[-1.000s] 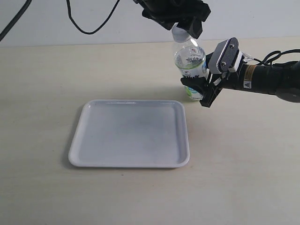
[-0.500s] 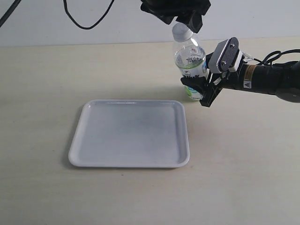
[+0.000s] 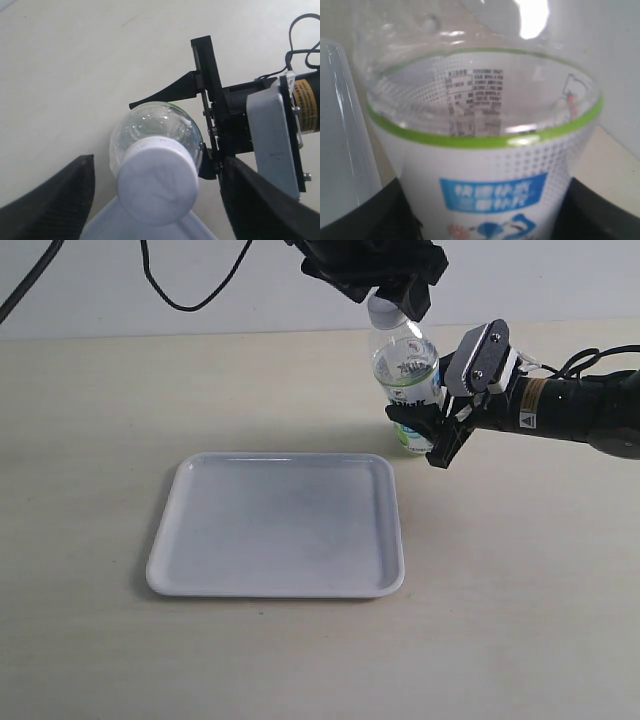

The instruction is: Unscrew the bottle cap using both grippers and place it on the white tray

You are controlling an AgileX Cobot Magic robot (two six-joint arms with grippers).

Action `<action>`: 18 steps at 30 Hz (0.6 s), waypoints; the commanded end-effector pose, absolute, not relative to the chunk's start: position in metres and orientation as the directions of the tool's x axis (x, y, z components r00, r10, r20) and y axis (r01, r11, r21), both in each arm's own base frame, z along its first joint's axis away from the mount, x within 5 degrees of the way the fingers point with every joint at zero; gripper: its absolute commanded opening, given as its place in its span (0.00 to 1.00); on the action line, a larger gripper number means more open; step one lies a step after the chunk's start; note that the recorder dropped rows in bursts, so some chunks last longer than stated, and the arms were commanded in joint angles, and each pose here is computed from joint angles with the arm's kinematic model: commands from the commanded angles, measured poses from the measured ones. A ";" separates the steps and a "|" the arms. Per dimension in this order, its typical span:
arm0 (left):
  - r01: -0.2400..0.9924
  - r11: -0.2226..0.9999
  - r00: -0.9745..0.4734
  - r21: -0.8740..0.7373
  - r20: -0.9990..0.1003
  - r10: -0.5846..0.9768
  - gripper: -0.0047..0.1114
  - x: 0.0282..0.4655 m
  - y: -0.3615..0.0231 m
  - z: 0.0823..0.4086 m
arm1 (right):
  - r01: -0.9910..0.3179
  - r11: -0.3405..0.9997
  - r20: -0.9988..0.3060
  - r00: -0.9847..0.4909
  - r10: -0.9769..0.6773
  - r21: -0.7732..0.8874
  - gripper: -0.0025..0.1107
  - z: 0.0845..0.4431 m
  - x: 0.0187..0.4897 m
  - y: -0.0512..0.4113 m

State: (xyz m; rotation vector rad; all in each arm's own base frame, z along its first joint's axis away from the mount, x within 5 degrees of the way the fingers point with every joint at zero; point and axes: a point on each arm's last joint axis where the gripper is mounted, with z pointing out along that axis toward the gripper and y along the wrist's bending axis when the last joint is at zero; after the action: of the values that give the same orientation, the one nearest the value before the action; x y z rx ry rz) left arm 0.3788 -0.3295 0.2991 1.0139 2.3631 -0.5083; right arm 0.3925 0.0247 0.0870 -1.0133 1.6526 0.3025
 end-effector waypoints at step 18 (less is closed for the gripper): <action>0.714 0.681 -0.625 -0.164 -0.588 0.514 0.04 0.378 -0.330 0.303 | -0.760 0.580 -0.842 -0.081 -0.533 -0.293 0.02 0.072 0.388 0.021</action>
State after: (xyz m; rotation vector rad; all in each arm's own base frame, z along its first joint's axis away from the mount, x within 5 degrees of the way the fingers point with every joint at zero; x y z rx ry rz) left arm 0.3790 -0.3293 0.2990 0.9848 2.3788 -0.5124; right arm 0.3926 0.0246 0.0871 -1.0111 1.6531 0.3020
